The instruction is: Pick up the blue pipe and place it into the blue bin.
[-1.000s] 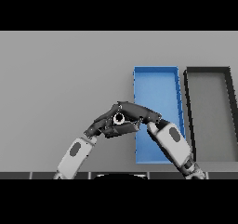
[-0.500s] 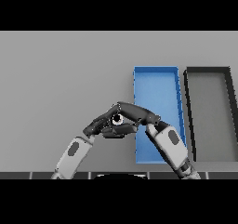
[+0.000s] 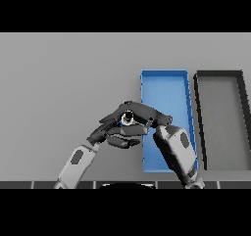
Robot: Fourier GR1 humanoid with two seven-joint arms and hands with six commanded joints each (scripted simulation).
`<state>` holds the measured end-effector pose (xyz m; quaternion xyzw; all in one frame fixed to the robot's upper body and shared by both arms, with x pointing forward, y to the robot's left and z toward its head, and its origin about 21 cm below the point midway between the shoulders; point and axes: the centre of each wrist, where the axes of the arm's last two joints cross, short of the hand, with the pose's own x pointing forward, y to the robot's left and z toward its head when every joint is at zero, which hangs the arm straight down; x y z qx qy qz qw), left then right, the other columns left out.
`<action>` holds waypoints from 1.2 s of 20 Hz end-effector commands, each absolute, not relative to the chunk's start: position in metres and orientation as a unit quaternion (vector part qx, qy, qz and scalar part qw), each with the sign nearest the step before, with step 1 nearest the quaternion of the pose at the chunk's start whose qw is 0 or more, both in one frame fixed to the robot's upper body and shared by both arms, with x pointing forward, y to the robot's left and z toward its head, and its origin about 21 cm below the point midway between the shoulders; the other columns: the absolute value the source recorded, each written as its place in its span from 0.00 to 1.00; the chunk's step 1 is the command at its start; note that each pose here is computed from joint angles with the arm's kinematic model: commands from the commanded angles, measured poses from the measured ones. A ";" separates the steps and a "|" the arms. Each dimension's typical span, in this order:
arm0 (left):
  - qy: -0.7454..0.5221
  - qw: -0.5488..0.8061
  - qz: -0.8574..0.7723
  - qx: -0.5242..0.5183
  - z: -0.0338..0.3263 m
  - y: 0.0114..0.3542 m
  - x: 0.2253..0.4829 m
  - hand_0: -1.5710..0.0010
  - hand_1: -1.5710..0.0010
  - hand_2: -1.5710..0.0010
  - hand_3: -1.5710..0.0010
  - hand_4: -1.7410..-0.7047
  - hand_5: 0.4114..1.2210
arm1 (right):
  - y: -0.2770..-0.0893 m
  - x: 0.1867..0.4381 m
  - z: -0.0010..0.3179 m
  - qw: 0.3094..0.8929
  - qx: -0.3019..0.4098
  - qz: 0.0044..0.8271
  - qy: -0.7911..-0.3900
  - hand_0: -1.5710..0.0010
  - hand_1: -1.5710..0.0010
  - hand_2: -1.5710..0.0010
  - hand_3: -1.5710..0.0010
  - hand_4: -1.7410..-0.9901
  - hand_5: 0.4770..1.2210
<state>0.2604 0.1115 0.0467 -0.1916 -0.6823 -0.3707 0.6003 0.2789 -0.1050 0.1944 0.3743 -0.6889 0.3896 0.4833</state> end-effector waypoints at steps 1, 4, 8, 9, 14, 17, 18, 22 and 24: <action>-0.680 0.601 -0.373 -0.192 0.045 0.112 0.261 0.99 0.99 0.99 0.99 0.80 0.07 | -0.107 0.281 0.205 0.488 0.384 0.377 -0.687 0.00 0.00 0.00 0.00 0.00 1.00; -0.682 0.598 -0.373 -0.195 0.047 0.111 0.260 0.99 0.99 1.00 1.00 0.80 0.05 | -0.115 0.294 0.241 0.479 0.405 0.364 -0.689 0.00 0.00 0.00 0.00 0.00 1.00; -0.674 0.605 -0.376 -0.194 0.047 0.112 0.258 1.00 1.00 1.00 1.00 0.81 0.03 | -0.134 0.309 0.293 0.432 0.414 0.328 -0.731 0.00 0.00 0.00 0.00 0.00 1.00; -0.670 0.610 -0.377 -0.192 0.047 0.112 0.258 1.00 1.00 1.00 1.00 0.81 0.03 | -0.141 0.315 0.304 0.429 0.393 0.300 -0.756 0.00 0.00 0.00 0.00 0.00 1.00; -0.668 0.611 -0.382 -0.187 0.049 0.116 0.260 1.00 1.00 1.00 1.00 0.82 0.01 | -0.172 0.356 0.327 0.485 0.301 0.232 -0.787 0.00 0.00 0.00 0.00 0.00 1.00; -0.675 0.603 -0.383 -0.186 0.049 0.117 0.258 1.00 1.00 1.00 1.00 0.83 0.00 | -0.204 0.378 0.311 0.525 0.243 0.208 -0.789 0.00 0.00 0.00 0.00 0.00 1.00; -0.676 0.602 -0.383 -0.181 0.051 0.115 0.259 1.00 1.00 1.00 1.00 0.83 0.00 | -0.213 0.381 0.304 0.538 0.232 0.202 -0.785 0.00 0.00 0.00 0.00 0.00 1.00; -0.671 0.606 -0.388 -0.179 0.049 0.116 0.259 1.00 1.00 1.00 1.00 0.84 0.01 | -0.247 0.388 0.258 0.603 0.206 0.164 -0.753 0.00 0.00 0.00 0.00 0.00 1.00; -0.672 0.602 -0.389 -0.185 0.048 0.113 0.257 1.00 1.00 1.00 1.00 0.84 0.01 | -0.255 0.382 0.236 0.632 0.192 0.156 -0.735 0.00 0.00 0.00 0.00 0.00 1.00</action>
